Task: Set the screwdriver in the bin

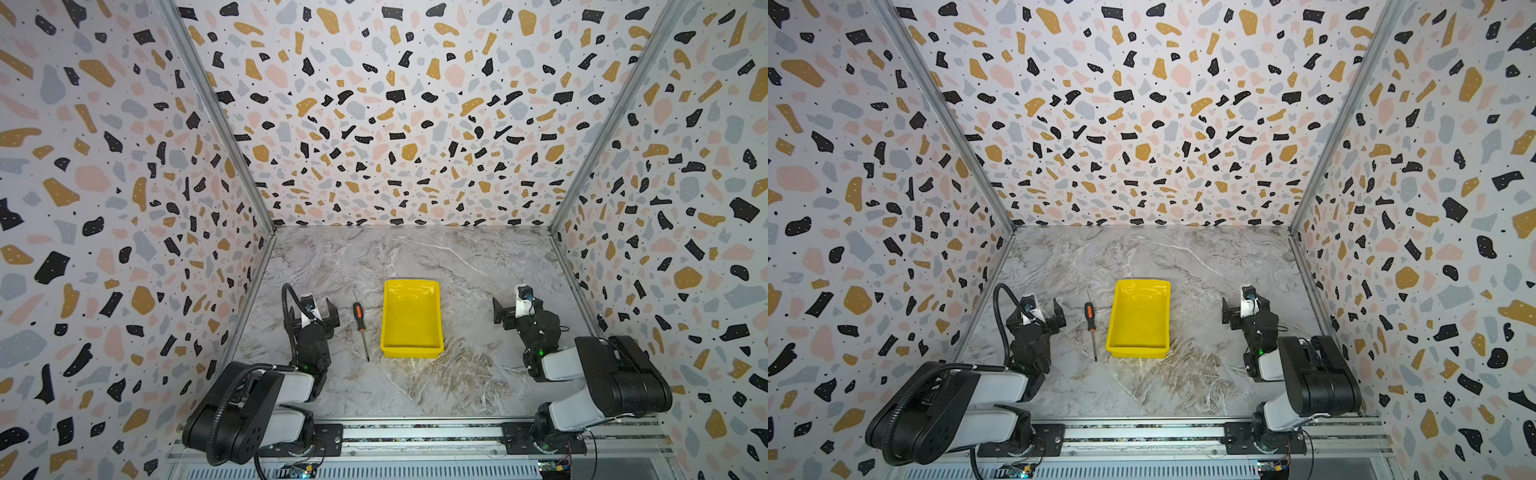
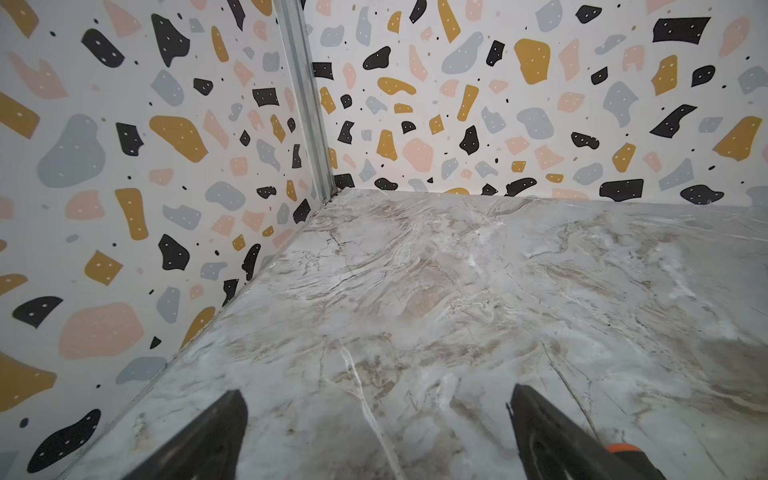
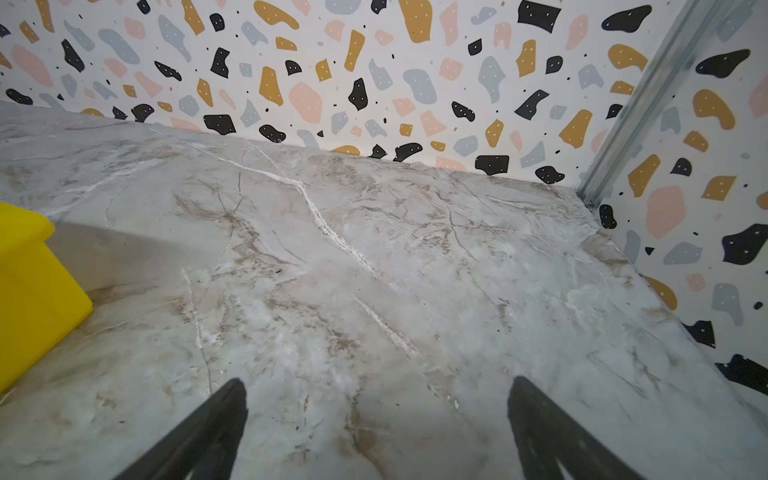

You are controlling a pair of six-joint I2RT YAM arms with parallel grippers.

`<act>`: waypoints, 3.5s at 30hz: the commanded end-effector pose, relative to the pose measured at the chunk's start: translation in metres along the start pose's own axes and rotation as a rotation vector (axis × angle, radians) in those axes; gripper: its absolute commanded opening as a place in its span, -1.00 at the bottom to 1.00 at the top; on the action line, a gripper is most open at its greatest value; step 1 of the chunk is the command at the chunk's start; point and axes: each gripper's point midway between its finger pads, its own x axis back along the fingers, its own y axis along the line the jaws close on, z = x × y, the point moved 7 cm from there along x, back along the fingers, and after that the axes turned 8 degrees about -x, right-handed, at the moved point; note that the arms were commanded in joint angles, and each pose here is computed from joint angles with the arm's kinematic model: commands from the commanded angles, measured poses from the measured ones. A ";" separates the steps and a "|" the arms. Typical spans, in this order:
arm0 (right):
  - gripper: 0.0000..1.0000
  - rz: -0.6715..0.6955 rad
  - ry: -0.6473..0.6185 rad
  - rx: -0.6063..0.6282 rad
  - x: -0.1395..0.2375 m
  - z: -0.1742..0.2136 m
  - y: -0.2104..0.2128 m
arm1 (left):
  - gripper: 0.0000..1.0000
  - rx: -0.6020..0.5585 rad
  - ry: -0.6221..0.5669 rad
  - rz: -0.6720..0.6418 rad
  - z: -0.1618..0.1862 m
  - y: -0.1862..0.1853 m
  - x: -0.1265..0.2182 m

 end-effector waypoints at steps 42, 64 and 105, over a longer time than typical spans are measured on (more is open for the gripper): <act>0.98 0.054 -0.086 0.037 0.006 -0.015 0.007 | 1.00 0.035 -0.054 -0.012 -0.010 0.003 0.001; 0.98 0.165 -0.193 -0.123 0.061 -0.086 0.009 | 1.00 0.041 0.094 0.131 -0.105 -0.004 -0.003; 0.99 0.381 0.278 -0.486 0.031 0.003 0.022 | 1.00 0.459 0.282 -0.073 -0.009 0.038 0.056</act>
